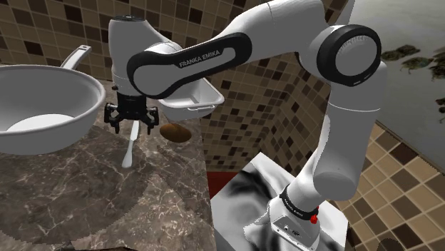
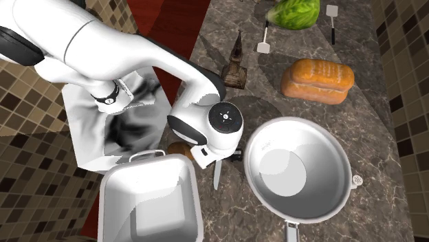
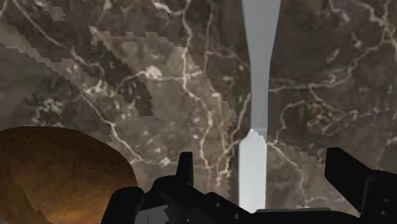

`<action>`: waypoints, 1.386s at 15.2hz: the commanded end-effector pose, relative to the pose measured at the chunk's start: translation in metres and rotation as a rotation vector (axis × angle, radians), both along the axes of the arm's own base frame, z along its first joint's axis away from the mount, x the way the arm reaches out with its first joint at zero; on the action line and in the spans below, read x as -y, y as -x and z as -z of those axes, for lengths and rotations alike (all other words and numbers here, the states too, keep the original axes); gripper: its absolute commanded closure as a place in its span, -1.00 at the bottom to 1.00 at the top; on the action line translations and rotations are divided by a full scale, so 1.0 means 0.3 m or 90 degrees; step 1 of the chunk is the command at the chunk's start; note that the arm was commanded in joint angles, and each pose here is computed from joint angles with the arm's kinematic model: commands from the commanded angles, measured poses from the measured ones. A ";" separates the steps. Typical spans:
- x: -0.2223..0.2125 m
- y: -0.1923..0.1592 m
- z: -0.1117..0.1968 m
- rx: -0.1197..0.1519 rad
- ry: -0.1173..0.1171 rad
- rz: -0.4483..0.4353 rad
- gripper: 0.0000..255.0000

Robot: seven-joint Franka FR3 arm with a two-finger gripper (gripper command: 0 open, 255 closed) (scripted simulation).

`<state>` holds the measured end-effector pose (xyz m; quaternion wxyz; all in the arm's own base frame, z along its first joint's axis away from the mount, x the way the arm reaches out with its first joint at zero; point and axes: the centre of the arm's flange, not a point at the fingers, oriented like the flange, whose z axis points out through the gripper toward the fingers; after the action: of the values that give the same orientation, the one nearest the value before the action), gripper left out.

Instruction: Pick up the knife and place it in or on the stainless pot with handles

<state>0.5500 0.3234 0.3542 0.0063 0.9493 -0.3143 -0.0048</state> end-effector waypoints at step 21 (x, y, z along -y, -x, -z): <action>-0.003 0.001 0.012 0.000 0.000 0.000 1.00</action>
<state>0.5499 0.3251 0.3464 0.0062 0.9492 -0.3144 -0.0047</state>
